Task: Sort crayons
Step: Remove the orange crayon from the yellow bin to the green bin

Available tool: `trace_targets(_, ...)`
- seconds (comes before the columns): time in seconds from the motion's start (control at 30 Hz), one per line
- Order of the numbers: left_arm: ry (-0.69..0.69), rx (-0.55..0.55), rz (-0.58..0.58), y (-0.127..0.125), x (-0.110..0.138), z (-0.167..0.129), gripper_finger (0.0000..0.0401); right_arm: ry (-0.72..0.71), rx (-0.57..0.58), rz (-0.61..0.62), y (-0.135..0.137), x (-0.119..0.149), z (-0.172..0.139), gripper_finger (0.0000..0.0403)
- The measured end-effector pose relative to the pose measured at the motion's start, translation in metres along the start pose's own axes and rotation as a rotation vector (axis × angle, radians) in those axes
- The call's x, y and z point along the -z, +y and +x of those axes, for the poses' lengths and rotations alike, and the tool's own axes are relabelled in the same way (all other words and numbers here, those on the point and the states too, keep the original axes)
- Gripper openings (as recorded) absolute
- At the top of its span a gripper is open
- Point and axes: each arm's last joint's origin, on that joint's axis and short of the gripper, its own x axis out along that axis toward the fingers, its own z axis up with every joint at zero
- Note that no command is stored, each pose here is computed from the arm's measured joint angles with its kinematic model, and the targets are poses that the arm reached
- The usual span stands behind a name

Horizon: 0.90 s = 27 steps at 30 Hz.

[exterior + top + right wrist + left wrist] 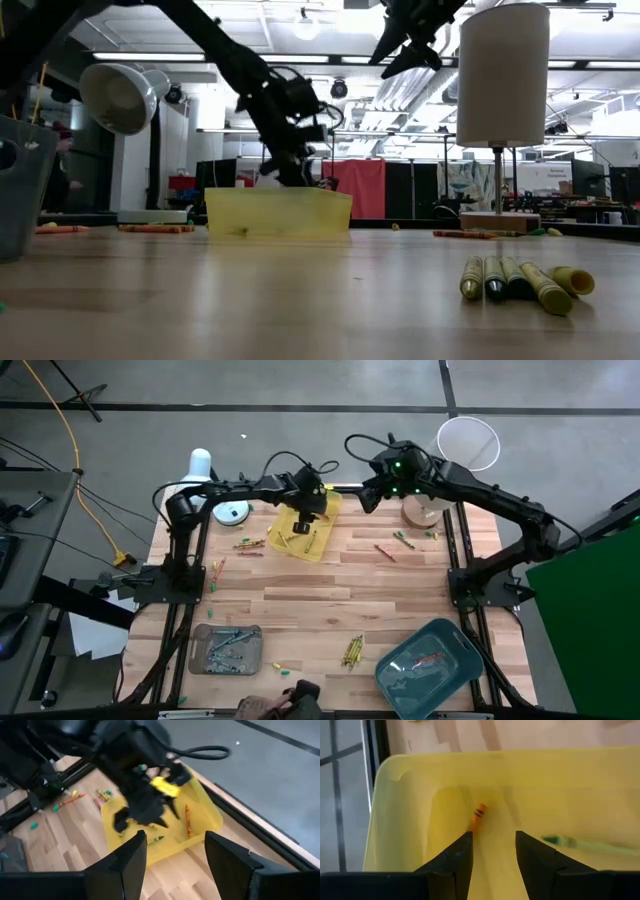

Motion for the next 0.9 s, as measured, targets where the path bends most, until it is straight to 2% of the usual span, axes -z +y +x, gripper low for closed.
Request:
trace_targets(0.2, 0.006, -0.005, 0.002, 0.0, 0.006, 0.023, 0.0133, 0.045, -0.017, 0.001, 0.01, 0.006, 0.01, 0.0193)
trace_targets(0.47, 0.039, 0.004, -0.071, 0.004, 0.023, 0.043, 0.0133, 0.068, -0.049, -0.01, 0.024, 0.012, 0.013, 0.0192)
trace_targets(0.73, 0.033, 0.023, -0.151, 0.006, 0.028, 0.048, 0.0133, 0.077, -0.073, -0.002, 0.034, 0.015, 0.012, 0.0192)
trace_targets(0.9, 0.033, 0.009, -0.156, 0.006, 0.022, 0.032, 0.0133, 0.079, -0.082, -0.014, 0.037, 0.016, 0.012, 0.0192)
